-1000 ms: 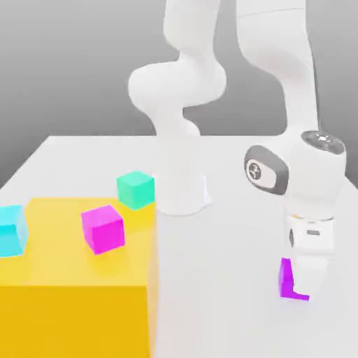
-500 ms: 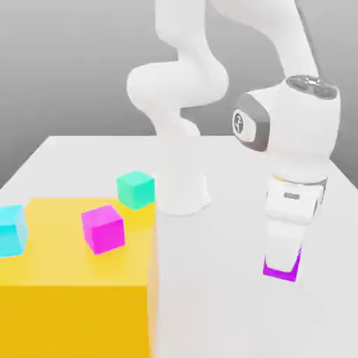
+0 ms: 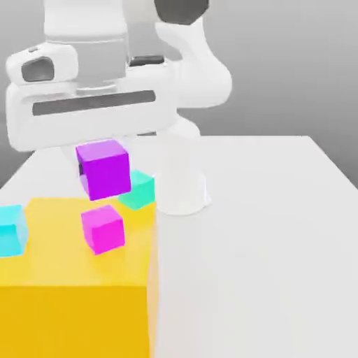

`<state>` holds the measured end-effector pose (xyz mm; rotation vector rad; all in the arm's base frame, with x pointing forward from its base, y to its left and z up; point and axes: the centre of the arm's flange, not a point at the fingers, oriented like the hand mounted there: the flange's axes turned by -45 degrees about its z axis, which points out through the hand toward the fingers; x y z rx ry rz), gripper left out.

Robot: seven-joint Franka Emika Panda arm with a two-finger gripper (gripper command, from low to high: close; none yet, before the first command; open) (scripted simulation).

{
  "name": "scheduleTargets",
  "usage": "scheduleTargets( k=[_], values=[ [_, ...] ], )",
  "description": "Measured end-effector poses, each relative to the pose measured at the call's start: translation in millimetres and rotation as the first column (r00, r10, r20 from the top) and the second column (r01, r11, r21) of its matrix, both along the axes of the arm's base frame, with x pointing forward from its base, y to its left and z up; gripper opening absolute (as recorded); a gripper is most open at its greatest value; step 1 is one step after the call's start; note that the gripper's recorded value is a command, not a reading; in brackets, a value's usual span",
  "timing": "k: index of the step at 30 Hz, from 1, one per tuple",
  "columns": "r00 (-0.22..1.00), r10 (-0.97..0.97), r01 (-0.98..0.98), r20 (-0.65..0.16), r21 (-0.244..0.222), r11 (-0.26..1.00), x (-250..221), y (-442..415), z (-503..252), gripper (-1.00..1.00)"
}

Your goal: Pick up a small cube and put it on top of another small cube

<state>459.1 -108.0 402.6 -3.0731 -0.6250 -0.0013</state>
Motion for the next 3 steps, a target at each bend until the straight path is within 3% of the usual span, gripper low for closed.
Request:
scheduleTargets(
  k=[3],
  values=[
    [1.0, 0.0, 0.0, 0.0, 0.0, 1.0, 0.0, 0.0, 0.0, 1.0]
  ],
)
